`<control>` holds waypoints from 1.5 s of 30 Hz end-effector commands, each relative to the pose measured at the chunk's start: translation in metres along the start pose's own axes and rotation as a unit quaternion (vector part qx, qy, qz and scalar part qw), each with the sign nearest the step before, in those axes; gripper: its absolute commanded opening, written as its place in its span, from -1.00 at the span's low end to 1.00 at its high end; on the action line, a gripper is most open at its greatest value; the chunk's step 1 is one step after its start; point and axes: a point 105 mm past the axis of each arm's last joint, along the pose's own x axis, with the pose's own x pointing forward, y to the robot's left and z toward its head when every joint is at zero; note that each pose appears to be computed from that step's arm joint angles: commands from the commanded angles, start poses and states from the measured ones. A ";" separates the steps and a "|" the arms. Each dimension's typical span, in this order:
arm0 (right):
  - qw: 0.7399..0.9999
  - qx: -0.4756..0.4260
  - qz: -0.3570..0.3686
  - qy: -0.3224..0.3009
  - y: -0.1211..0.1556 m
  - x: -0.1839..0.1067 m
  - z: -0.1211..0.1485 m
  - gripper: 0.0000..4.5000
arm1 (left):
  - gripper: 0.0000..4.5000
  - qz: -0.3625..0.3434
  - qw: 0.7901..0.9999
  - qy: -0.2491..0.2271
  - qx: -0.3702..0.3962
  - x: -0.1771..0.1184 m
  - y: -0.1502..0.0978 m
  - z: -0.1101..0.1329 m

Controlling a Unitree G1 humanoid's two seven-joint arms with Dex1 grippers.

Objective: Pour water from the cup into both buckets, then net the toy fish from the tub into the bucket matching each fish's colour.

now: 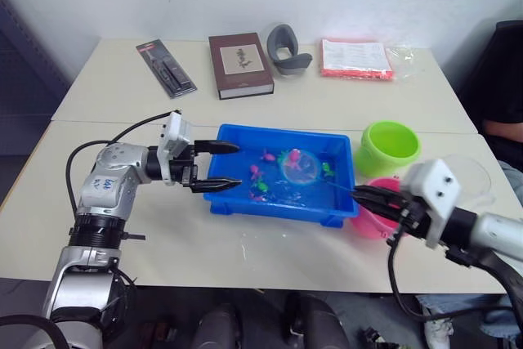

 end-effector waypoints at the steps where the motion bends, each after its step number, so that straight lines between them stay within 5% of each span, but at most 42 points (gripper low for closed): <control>1: 0.996 -0.037 -0.073 -0.034 -0.005 -0.027 0.015 -1.00 | 0.97 -0.032 0.999 -0.023 -0.005 0.015 -0.016 0.001; 5: 0.987 -0.025 -0.153 -0.045 -0.008 -0.054 0.008 -1.00 | 0.97 -0.055 0.998 -0.026 -0.011 0.027 -0.020 -0.004; 12: 0.973 -0.051 -0.221 0.049 -0.005 -0.090 -0.029 -1.00 | 0.97 -0.092 0.995 -0.037 -0.005 0.044 -0.018 -0.004; 21: 0.927 -0.232 -0.261 0.137 -0.010 -0.112 -0.062 -1.00 | 0.97 -0.103 0.994 -0.042 -0.002 0.051 -0.017 -0.006; 27: 0.862 -0.397 -0.276 0.151 -0.016 -0.114 -0.065 -1.00 | 0.97 -0.101 0.994 -0.048 -0.002 0.055 -0.018 -0.006; 29: 0.809 -0.502 -0.255 0.171 -0.016 -0.111 -0.065 -1.00 | 0.97 -0.100 0.994 -0.051 -0.003 0.056 -0.018 -0.006; 32: 0.763 -0.582 -0.220 0.174 -0.011 -0.107 -0.070 -1.00 | 0.97 -0.095 0.994 -0.055 -0.002 0.057 -0.018 -0.006; 42: 0.694 -0.670 -0.198 0.174 -0.008 -0.108 -0.069 -1.00 | 0.97 -0.080 0.995 -0.057 0.008 0.051 -0.016 -0.005; 45: 0.693 -0.672 -0.194 0.174 -0.010 -0.110 -0.068 -1.00 | 0.97 -0.071 0.996 -0.056 0.016 0.048 -0.014 -0.005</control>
